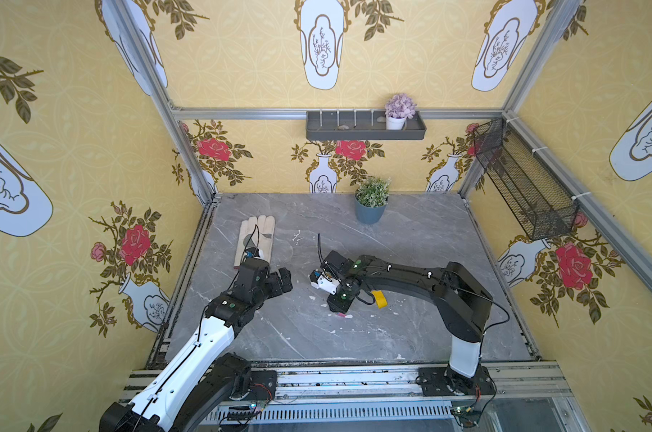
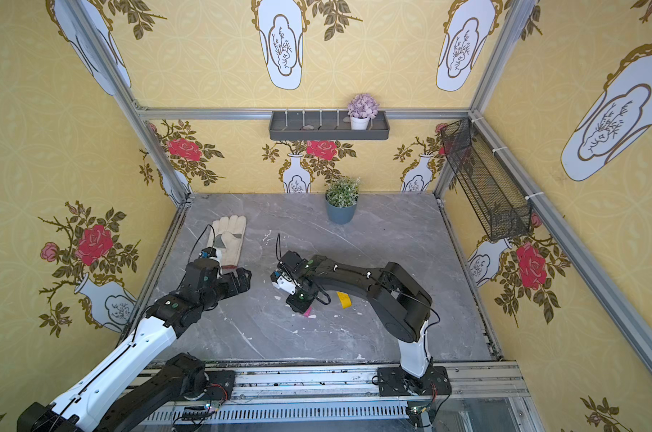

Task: Assemble the letter s with lego
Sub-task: Assemble the lego brick with the lego brick.

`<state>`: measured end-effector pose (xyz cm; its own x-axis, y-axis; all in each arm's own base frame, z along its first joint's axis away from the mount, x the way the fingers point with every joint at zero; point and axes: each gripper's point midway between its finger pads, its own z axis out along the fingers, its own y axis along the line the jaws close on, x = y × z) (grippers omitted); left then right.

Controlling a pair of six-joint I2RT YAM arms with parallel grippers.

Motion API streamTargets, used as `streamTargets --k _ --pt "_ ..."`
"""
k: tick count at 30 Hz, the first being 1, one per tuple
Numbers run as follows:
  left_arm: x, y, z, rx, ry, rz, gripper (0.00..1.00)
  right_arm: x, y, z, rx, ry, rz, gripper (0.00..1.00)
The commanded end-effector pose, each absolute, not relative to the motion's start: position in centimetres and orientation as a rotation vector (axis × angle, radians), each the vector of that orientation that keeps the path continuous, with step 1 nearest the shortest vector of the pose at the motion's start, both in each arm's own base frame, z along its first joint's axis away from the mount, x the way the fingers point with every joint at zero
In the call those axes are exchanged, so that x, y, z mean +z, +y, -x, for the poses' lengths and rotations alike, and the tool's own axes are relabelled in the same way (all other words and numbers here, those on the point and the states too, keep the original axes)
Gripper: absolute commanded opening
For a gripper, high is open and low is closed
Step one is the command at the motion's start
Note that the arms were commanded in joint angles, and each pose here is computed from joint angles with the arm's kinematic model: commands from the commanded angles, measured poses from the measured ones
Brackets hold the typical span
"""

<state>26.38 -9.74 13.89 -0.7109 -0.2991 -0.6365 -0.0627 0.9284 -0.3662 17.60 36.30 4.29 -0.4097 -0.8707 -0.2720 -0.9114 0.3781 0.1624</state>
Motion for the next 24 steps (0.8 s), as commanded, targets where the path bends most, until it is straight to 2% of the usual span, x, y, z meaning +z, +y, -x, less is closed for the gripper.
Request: streamTargets --k 1,24 --pt "13.7 -9.6 -26.6 -0.402 2.332 0.254 0.99 3.5 34.7 -16.6 0.388 2.550 1.658 0.26" --pt "13.6 -9.6 -26.6 -0.401 2.337 0.253 0.99 2.7 33.7 -16.0 0.364 2.517 1.745 0.25"
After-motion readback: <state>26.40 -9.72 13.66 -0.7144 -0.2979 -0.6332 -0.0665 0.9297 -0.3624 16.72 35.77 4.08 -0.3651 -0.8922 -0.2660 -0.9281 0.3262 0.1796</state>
